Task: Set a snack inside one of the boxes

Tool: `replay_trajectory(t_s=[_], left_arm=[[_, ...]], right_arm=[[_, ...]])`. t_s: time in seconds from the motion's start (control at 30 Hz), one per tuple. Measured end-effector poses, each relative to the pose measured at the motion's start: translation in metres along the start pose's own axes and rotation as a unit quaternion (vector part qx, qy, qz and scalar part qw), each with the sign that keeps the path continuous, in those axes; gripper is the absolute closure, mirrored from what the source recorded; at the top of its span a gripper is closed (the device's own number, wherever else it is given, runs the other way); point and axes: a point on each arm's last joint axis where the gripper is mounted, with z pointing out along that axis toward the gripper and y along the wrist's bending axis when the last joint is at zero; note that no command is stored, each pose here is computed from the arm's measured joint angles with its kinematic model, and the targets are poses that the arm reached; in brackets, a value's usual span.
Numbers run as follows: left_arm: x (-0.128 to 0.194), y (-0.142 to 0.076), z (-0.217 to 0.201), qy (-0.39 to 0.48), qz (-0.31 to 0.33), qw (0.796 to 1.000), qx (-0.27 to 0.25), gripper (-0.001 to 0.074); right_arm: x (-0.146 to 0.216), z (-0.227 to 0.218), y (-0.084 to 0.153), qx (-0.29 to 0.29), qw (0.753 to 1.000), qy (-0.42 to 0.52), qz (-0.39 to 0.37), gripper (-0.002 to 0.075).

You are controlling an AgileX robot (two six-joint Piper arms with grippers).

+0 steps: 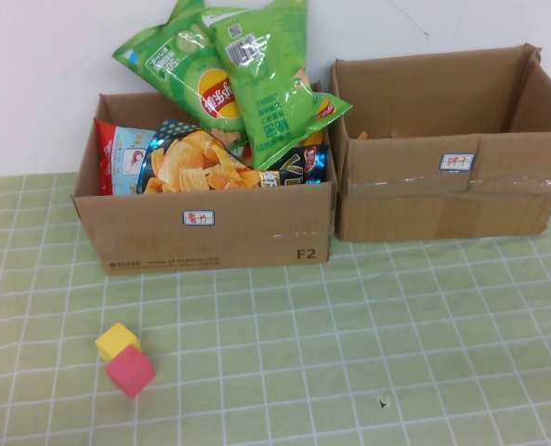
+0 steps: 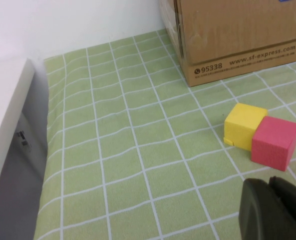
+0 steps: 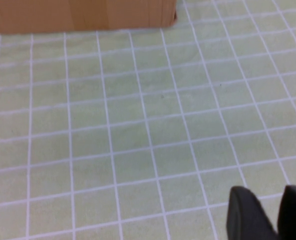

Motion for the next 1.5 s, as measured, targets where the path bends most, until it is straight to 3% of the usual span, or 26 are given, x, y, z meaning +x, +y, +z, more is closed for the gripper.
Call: replay_trajectory(t_s=[0.2, 0.53, 0.77, 0.97, 1.07, 1.23, 1.5], left_arm=[[0.0, 0.0, 0.0, 0.0, 0.0, 1.0, 0.0, 0.0736], [0.0, 0.0, 0.0, 0.0, 0.0, 1.0, 0.0, 0.0736], [0.0, 0.0, 0.0, 0.0, 0.0, 1.0, 0.0, 0.0736], [0.0, 0.0, 0.0, 0.0, 0.0, 1.0, 0.0, 0.0736], [0.0, 0.0, 0.0, 0.0, 0.0, 1.0, 0.0, 0.0736], [0.0, 0.0, 0.0, 0.0, 0.0, 1.0, 0.0, 0.0736], [0.0, 0.0, 0.0, 0.0, 0.0, 1.0, 0.0, 0.0736]], right_arm=[[0.015, -0.016, -0.016, 0.006, 0.998, -0.056, 0.043, 0.0572], [0.05, -0.04, -0.04, 0.087, 0.968, -0.192, 0.135, 0.0572], [0.038, -0.047, -0.037, 0.077, 0.955, -0.269, 0.096, 0.0572], [0.023, -0.055, -0.025, 0.019, 0.932, -0.361, 0.036, 0.0572], [0.028, -0.05, -0.02, -0.001, 0.939, -0.342, 0.031, 0.0572], [0.038, -0.04, -0.018, 0.019, 0.953, -0.302, -0.002, 0.0572], [0.087, 0.012, -0.015, 0.026, 0.978, -0.201, 0.052, 0.0572]])
